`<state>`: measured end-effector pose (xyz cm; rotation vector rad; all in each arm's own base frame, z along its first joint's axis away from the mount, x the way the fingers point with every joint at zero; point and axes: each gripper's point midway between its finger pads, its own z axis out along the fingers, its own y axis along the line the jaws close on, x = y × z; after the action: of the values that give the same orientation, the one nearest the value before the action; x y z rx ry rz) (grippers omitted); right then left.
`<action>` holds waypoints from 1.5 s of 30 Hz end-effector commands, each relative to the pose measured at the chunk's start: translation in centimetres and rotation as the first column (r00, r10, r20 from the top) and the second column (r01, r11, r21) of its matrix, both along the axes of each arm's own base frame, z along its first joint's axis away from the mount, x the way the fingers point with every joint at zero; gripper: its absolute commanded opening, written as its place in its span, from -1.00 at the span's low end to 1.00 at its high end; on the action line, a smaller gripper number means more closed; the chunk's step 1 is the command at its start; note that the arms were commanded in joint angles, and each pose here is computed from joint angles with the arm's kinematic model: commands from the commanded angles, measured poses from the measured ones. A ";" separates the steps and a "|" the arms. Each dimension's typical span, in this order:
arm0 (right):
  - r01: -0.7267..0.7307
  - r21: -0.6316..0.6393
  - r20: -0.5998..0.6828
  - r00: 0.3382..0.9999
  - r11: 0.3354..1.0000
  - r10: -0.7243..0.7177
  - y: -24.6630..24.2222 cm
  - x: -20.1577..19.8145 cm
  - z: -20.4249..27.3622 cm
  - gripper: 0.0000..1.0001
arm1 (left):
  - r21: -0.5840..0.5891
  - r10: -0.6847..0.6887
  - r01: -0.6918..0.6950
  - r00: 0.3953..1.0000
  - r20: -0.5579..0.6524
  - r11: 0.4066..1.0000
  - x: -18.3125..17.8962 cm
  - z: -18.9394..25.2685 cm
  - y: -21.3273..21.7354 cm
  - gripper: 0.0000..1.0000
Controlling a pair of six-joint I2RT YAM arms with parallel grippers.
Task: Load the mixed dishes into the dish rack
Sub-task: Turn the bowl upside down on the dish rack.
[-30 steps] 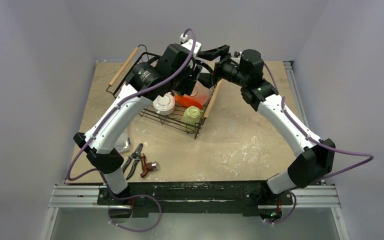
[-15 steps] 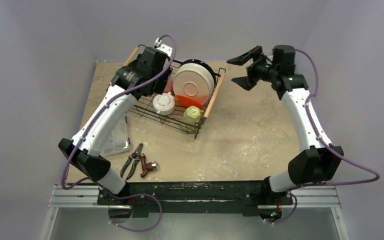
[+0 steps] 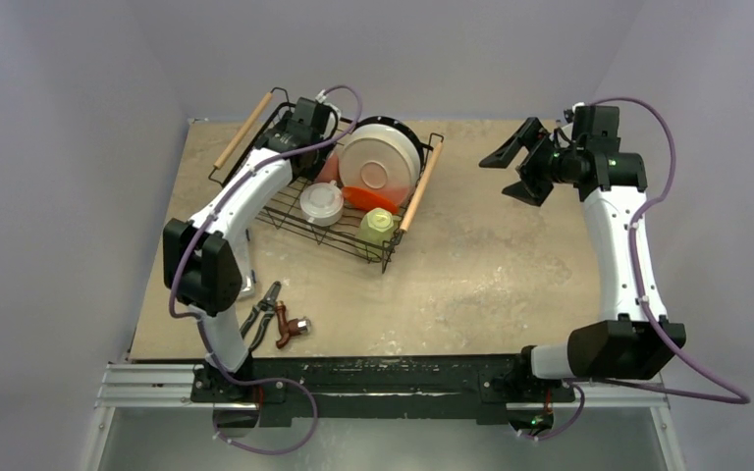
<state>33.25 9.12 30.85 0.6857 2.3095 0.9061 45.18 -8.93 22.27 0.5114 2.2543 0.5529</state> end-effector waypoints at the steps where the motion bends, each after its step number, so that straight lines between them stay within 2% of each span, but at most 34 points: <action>1: -0.028 -0.081 0.008 1.000 0.996 0.029 -1.2 -0.4 0.1 0.63 | 0.041 0.032 -0.037 0.992 0.118 0.998 3.6 1.4 1.4 -1.00; 11: -0.016 -0.051 -0.039 0.999 0.999 0.014 -1.6 0.1 -1.8 0.62 | 0.149 0.117 -0.121 0.992 0.035 0.981 3.5 -3.5 4.4 -1.00; 19: -0.008 -0.051 -0.050 0.999 0.999 0.005 -2.2 0.3 -2.3 0.62 | 0.171 0.153 -0.144 0.988 -0.039 0.975 2.4 -6.7 6.8 -1.00; 26: -0.008 -0.038 -0.060 0.998 0.999 0.006 -2.3 0.2 -3.0 0.62 | 0.222 0.187 -0.167 0.980 -0.069 0.961 1.8 -8.4 7.7 -0.75; 29: -0.009 -0.042 -0.060 0.998 0.999 0.006 -2.5 0.2 -3.2 0.62 | 0.242 0.197 -0.174 0.978 -0.072 0.954 1.9 -9.0 8.0 -0.56; 31: -0.008 -0.039 -0.064 0.998 0.999 0.006 -2.5 0.2 -3.4 0.63 | 0.246 0.203 -0.179 0.977 -0.072 0.952 1.9 -9.2 8.1 -0.33; 33: -0.007 -0.040 -0.066 0.998 0.999 0.005 -2.6 0.2 -3.5 0.63 | 0.232 0.197 -0.172 0.976 -0.093 0.957 1.8 -9.5 7.9 0.01; 34: -0.008 -0.040 -0.065 0.998 0.999 0.006 -2.6 0.1 -3.5 0.62 | 0.210 0.192 -0.165 0.975 -0.114 0.964 1.5 -9.6 7.5 0.29; 37: -0.008 -0.037 -0.059 0.998 0.999 0.006 -2.6 0.2 -3.3 0.62 | 0.118 0.186 -0.168 0.968 -0.169 0.979 0.5 -9.6 6.4 0.85; 39: -0.007 -0.030 -0.058 0.998 1.000 0.006 -2.6 0.3 -3.3 0.63 | 0.068 0.171 -0.161 0.965 -0.197 0.985 -0.2 -9.4 5.7 0.98; 45: -0.007 -0.009 -0.061 0.998 1.000 0.007 -2.4 0.2 -3.9 0.62 | -0.034 0.140 -0.154 0.958 -0.251 0.988 -1.8 -8.4 4.3 1.00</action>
<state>33.26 6.56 26.78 0.7428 2.3969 0.8588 43.91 -3.39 10.58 0.4889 2.5636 0.6713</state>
